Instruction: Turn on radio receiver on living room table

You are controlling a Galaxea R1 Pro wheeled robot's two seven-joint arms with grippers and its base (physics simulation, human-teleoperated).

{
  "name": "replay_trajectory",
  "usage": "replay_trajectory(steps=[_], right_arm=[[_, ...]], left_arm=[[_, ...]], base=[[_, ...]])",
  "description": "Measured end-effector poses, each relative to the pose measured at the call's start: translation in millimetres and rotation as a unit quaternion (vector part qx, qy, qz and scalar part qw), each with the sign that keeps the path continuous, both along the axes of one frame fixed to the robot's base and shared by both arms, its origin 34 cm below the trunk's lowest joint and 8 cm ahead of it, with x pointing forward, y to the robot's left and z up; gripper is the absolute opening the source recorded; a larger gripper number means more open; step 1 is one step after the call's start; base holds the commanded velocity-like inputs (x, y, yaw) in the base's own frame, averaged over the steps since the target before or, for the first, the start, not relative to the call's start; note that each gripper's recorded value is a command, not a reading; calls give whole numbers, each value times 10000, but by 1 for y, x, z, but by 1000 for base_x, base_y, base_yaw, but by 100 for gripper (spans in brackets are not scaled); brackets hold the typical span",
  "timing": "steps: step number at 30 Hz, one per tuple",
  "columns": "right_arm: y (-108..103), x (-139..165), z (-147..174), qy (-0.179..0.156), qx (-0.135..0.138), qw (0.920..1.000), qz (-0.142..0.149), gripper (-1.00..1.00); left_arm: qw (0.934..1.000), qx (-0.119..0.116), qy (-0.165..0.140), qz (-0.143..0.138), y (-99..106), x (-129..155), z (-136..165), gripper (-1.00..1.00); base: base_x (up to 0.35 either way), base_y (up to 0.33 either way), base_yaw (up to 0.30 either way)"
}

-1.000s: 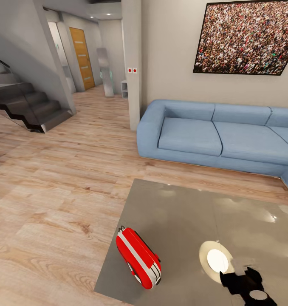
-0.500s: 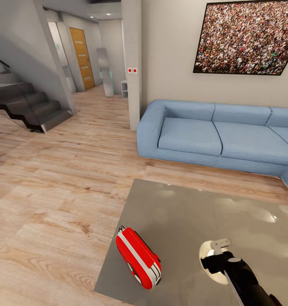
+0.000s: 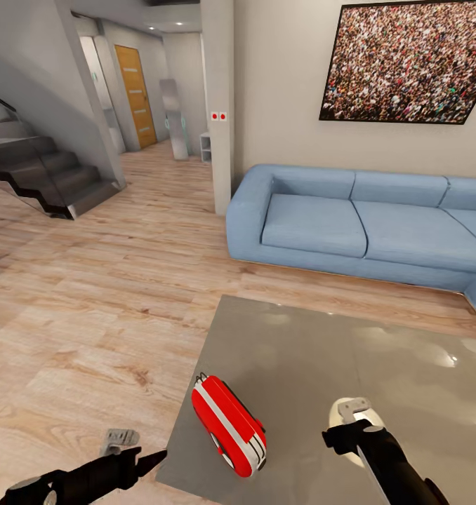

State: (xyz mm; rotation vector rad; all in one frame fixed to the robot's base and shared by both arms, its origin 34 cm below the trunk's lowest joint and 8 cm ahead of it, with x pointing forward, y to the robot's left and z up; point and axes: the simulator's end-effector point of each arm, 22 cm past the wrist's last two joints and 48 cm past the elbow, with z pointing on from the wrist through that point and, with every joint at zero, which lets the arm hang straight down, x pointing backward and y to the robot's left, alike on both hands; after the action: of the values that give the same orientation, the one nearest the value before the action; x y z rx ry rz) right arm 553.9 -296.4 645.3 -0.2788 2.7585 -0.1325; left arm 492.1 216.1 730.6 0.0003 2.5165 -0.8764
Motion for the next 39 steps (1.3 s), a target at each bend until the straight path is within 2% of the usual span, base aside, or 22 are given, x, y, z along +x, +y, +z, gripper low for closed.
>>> replay_trajectory(steps=[5, 11, 12, 14, 19, 24, 29, 31, 39], right_arm=[[8, 0, 0, -4, 45, 10000, 34, 100], [35, 5, 3, -125, 61, 9989, 447, 100], [45, 7, 6, -168, 94, 9983, 549, 100], [83, 23, 21, -328, 246, 9956, 842, 100], [134, 38, 49, -421, 327, 9911, 1216, 100], [165, 45, 78, -447, 467, 9895, 1296, 100], [189, 41, 92, -390, 643, 9865, 1455, 100], [205, 38, 97, -374, 787, 9843, 1533, 100], [231, 48, 114, -418, 1074, 9797, 1642, 100]], left_arm=[[10000, 22, -53, -24, 2, 6, 12, 100], [10000, 79, -54, -28, 5, 7, 12, 100], [9999, 97, -55, -28, 5, 7, 12, 100], [9999, 160, -27, -44, 7, 5, 8, 100], [9992, 378, 30, -127, 12, 0, 0, 100], [9982, 558, 62, -200, 15, -3, -5, 100], [9978, 616, 71, -228, 16, -3, -7, 100], [9977, 628, 70, -231, 17, -4, -7, 100], [9977, 636, 66, -230, 17, -3, -7, 100]], base=[[0, 0, 0], [0, 0, 0], [0, 0, 0], [0, 0, 0], [0, 0, 0], [0, 0, 0], [0, 0, 0], [0, 0, 0], [0, 0, 0]])
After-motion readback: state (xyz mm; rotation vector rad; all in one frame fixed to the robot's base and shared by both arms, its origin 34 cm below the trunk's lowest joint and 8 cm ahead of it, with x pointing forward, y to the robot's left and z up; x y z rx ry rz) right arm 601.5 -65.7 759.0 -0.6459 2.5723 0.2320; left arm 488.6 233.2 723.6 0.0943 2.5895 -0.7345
